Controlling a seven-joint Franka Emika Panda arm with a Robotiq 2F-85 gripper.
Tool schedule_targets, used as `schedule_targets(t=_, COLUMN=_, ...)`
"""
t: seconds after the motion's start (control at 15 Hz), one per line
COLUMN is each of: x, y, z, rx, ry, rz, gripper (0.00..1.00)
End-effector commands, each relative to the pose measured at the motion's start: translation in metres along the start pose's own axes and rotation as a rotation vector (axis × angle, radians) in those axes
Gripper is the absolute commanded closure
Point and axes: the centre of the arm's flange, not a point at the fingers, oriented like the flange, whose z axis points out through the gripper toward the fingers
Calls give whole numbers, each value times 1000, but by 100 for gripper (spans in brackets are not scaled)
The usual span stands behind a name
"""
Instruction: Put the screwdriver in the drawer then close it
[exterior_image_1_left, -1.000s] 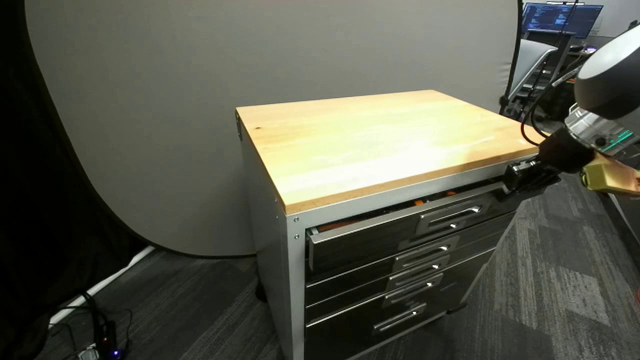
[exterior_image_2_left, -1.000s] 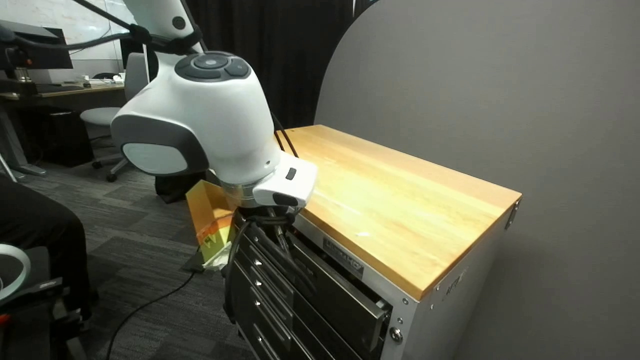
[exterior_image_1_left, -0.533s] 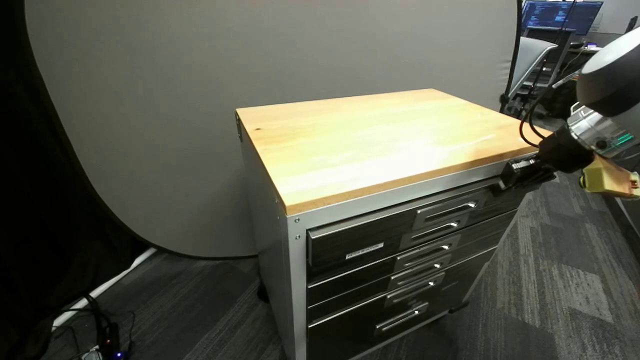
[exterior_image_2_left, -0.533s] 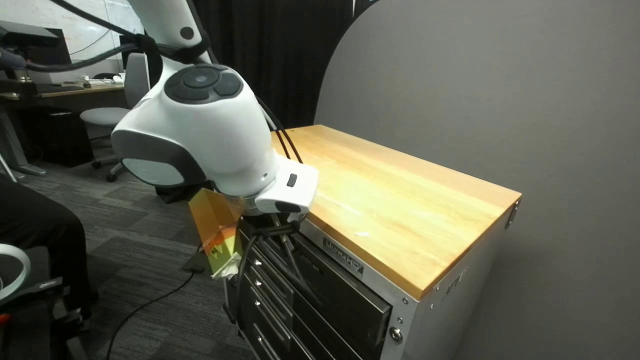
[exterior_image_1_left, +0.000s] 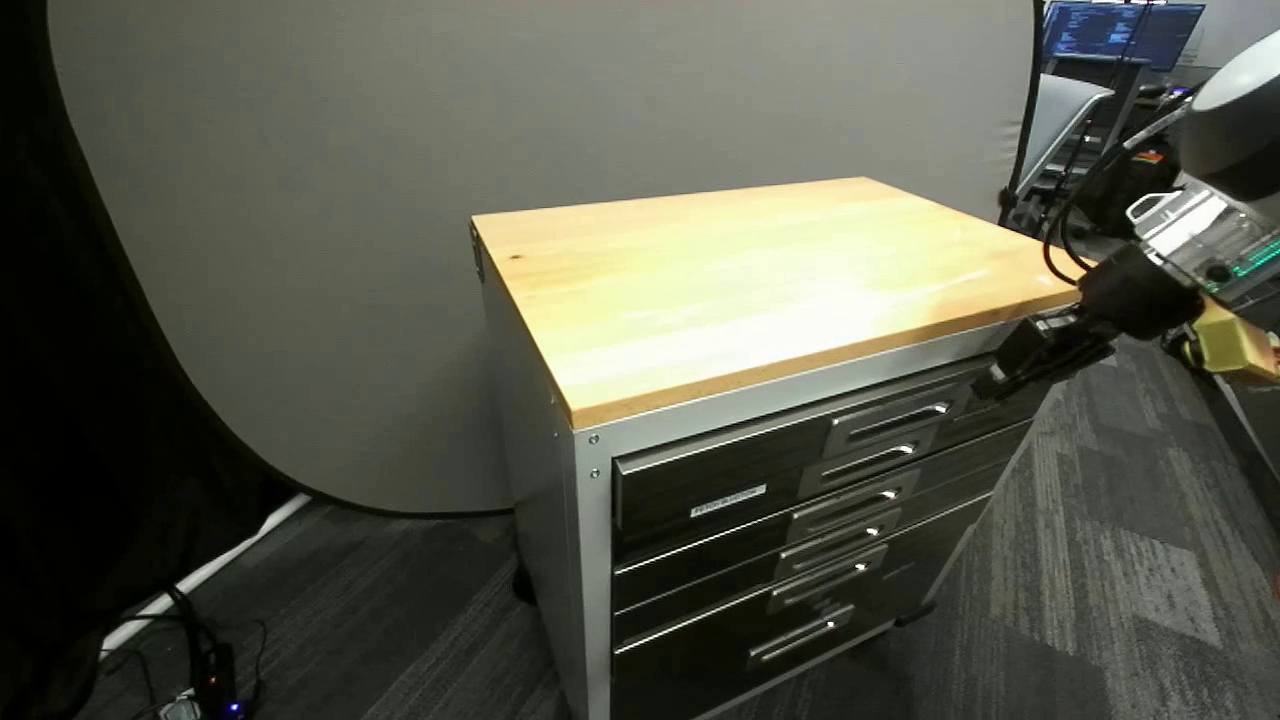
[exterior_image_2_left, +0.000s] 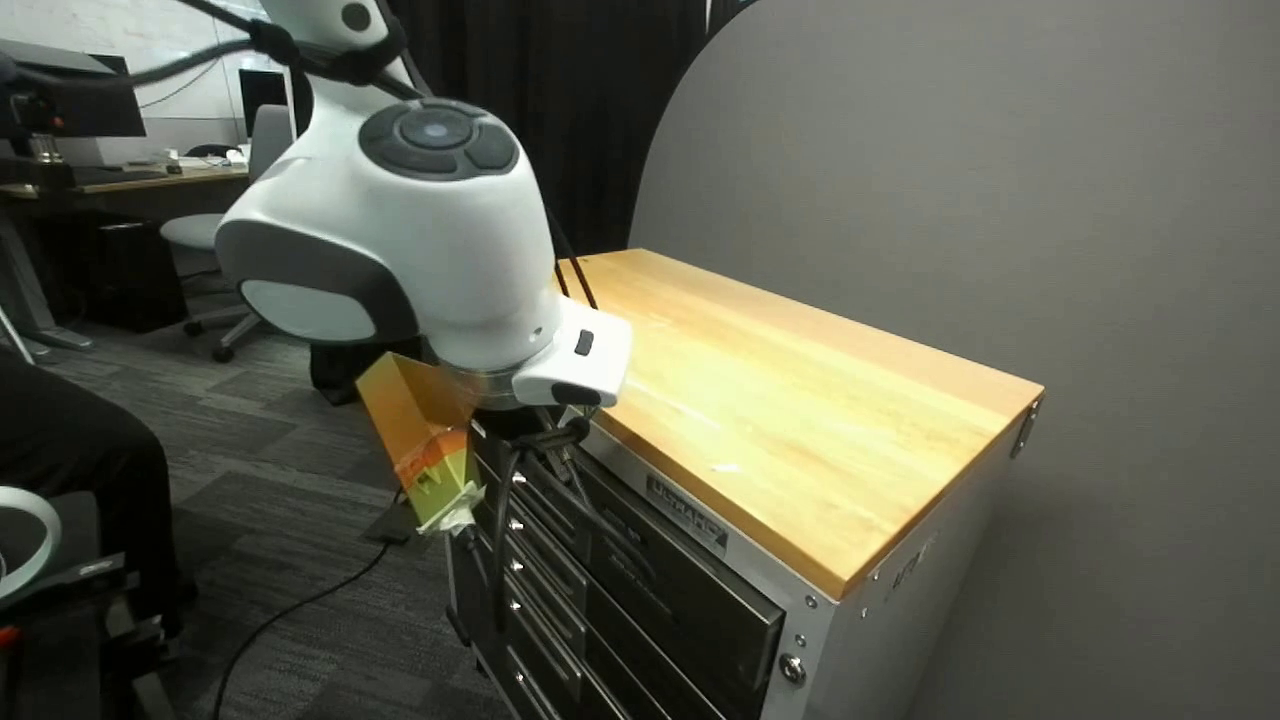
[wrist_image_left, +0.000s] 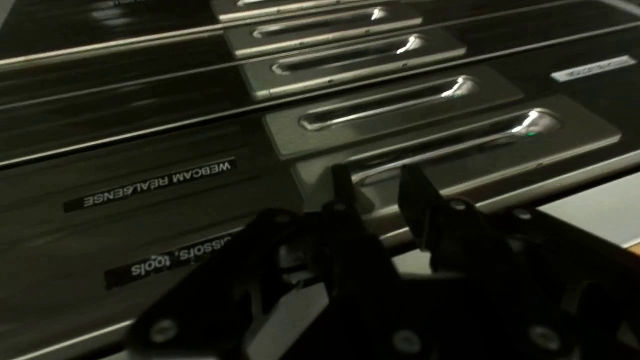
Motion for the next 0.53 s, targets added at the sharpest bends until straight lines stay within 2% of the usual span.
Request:
schedule_targets(t=0.0, x=33, y=-26, z=-65, rx=-37, ry=-183, rz=-72, gripper=38)
schedule_targets(t=0.33, x=49, y=-68, z=-101, rx=-91, ry=-394, rz=-207, gripper=0)
schedule_targets(t=0.47, x=62, y=-92, z=-118, rx=-98, ry=-444, rz=-254, gripper=0)
